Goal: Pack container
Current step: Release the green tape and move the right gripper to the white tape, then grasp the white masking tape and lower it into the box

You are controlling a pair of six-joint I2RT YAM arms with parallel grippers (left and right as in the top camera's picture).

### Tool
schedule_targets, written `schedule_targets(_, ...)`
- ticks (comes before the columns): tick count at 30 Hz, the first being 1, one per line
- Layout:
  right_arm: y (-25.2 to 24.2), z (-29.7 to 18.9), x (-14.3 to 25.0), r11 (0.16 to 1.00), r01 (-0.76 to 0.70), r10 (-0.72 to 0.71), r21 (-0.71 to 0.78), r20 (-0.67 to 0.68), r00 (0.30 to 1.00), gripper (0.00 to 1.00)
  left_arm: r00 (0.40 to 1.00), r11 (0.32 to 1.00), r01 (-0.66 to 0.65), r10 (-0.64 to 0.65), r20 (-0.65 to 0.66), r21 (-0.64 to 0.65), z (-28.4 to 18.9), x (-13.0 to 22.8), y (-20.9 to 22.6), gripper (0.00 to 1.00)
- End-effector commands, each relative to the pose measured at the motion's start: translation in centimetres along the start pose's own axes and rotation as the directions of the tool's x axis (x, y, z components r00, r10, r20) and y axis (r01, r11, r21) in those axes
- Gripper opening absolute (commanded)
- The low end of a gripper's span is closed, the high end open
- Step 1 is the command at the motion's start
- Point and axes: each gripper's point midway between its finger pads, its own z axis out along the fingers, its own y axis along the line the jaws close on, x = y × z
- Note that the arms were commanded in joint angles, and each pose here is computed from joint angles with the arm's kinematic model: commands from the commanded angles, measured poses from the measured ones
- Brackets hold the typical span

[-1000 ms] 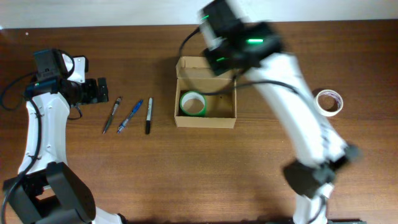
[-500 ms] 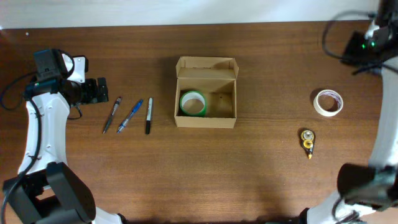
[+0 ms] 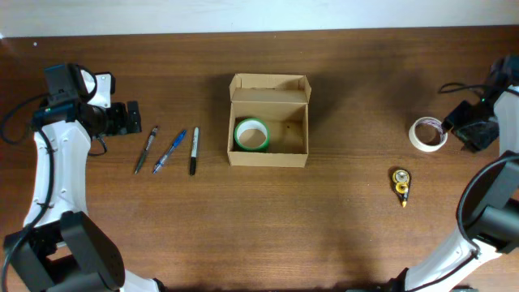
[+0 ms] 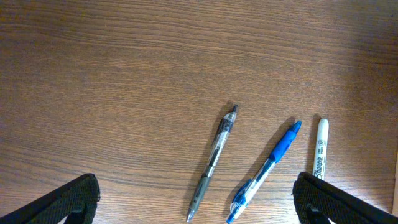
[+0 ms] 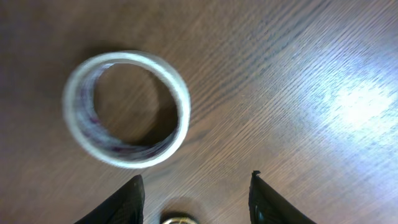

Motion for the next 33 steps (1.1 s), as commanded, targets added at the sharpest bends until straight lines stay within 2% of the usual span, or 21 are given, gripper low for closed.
schedule_targets(1, -0.9, 3.3, 1.0, 0.999, -0.032, 0.033, 0.013, -0.056, 0.998, 0.53, 1.0, 1.0, -0.017, 0.017, 0.022, -0.006, -0.5, -0.8, 0.2, 0.99)
schedule_targets(8, -1.3, 8.1, 2.7, 0.999, -0.031, 0.032, 0.014, -0.076, 0.997, 0.56, 1.0, 1.0, -0.017, 0.017, 0.022, -0.006, -0.5, -0.8, 0.2, 0.99)
schedule_targets(16, -1.1, 9.5, 2.7, 1.0, -0.021, 0.021, -0.01, -0.054, 0.998, 0.56, 1.0, 1.0, -0.017, 0.017, 0.022, -0.006, -0.5, -0.8, 0.2, 0.99)
schedule_targets(17, -1.0, 9.5, 2.7, 1.0, -0.022, 0.021, -0.011, -0.053, 0.998, 0.52, 1.0, 1.0, -0.017, 0.017, 0.022, -0.006, -0.5, -0.8, 0.2, 0.99)
schedule_targets(21, -0.3, 9.4, 2.9, 0.998, -0.024, 0.02, -0.056, -0.071, 0.997, 0.14, 1.0, 1.0, -0.017, 0.017, 0.022, -0.006, -0.5, -0.8, 0.2, 0.99)
schedule_targets(23, 0.7, 9.0, 3.2, 0.994, -0.005, -0.005, -0.109, -0.092, 0.996, 0.05, 1.0, 1.0, -0.017, 0.017, 0.022, -0.006, -0.5, -0.8, 0.2, 0.99)
schedule_targets(28, 2.8, 5.5, 3.2, 0.982, 0.055, -0.073, -0.183, -0.093, 0.993, 0.04, 1.0, 1.0, -0.017, 0.017, 0.022, -0.006, -0.5, -0.8, 0.2, 0.99)
schedule_targets(33, 7.5, -5.9, 2.6, 0.932, 0.256, -0.229, -0.256, 0.13, 0.965, 0.04, 1.0, 1.0, -0.017, 0.017, 0.022, -0.006, -0.5, -0.8, 0.2, 0.99)
